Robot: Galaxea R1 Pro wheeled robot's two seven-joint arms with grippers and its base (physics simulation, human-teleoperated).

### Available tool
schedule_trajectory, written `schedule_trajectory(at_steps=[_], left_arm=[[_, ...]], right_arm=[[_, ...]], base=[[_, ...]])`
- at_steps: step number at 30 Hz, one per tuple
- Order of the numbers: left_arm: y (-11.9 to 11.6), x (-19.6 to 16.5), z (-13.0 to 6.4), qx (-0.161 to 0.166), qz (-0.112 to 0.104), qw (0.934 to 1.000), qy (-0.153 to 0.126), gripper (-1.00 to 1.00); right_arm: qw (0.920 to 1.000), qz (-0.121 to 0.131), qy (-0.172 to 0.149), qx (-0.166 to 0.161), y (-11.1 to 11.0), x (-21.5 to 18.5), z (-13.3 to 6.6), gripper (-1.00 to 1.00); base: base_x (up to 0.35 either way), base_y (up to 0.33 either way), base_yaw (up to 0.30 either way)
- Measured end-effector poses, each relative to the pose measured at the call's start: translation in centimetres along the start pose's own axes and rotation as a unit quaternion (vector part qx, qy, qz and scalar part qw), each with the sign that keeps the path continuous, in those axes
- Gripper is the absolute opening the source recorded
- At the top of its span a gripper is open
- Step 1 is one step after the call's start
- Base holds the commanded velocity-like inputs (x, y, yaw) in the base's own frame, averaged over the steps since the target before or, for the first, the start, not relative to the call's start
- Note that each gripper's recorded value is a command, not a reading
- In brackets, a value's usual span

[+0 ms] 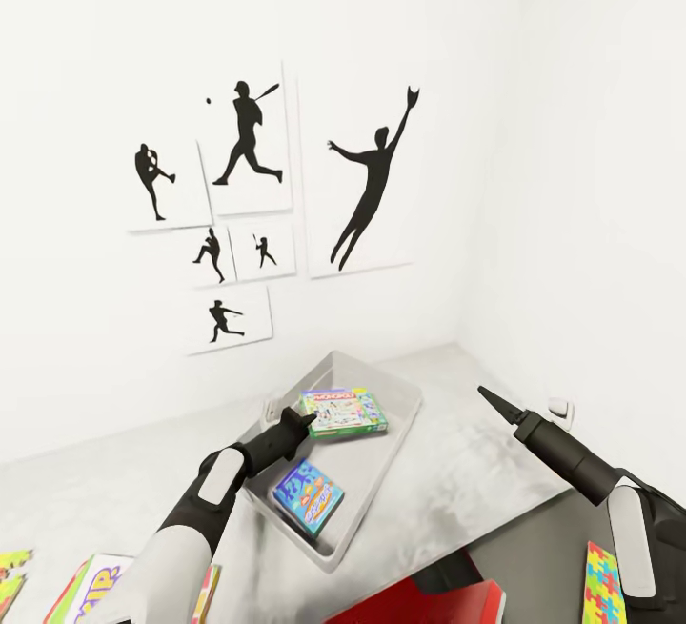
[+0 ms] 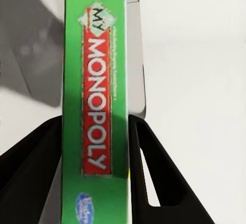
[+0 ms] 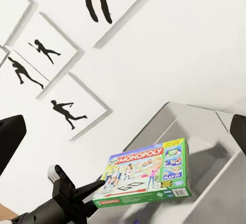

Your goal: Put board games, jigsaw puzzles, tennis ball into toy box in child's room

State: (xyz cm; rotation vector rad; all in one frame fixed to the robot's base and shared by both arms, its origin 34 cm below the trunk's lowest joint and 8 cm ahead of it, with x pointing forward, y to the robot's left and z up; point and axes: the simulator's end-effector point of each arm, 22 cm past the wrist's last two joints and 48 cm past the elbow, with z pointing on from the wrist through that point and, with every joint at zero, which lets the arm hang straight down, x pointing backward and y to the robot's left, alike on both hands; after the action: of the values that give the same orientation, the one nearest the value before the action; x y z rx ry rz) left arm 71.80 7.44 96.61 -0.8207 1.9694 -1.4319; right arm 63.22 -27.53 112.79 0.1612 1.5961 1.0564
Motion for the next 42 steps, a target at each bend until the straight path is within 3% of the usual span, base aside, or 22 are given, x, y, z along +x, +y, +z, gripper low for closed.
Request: schedule_trajectory(at_steps=[42], left_arm=[[3.0,0.4,0.9,-0.005,-0.02,0.9998,0.005,-1.0]], right_arm=[[0.9995,0.018,0.018,0.017,-2.6,2.2,0.5,1.0]], base=[[0.0,0.0,0.0]])
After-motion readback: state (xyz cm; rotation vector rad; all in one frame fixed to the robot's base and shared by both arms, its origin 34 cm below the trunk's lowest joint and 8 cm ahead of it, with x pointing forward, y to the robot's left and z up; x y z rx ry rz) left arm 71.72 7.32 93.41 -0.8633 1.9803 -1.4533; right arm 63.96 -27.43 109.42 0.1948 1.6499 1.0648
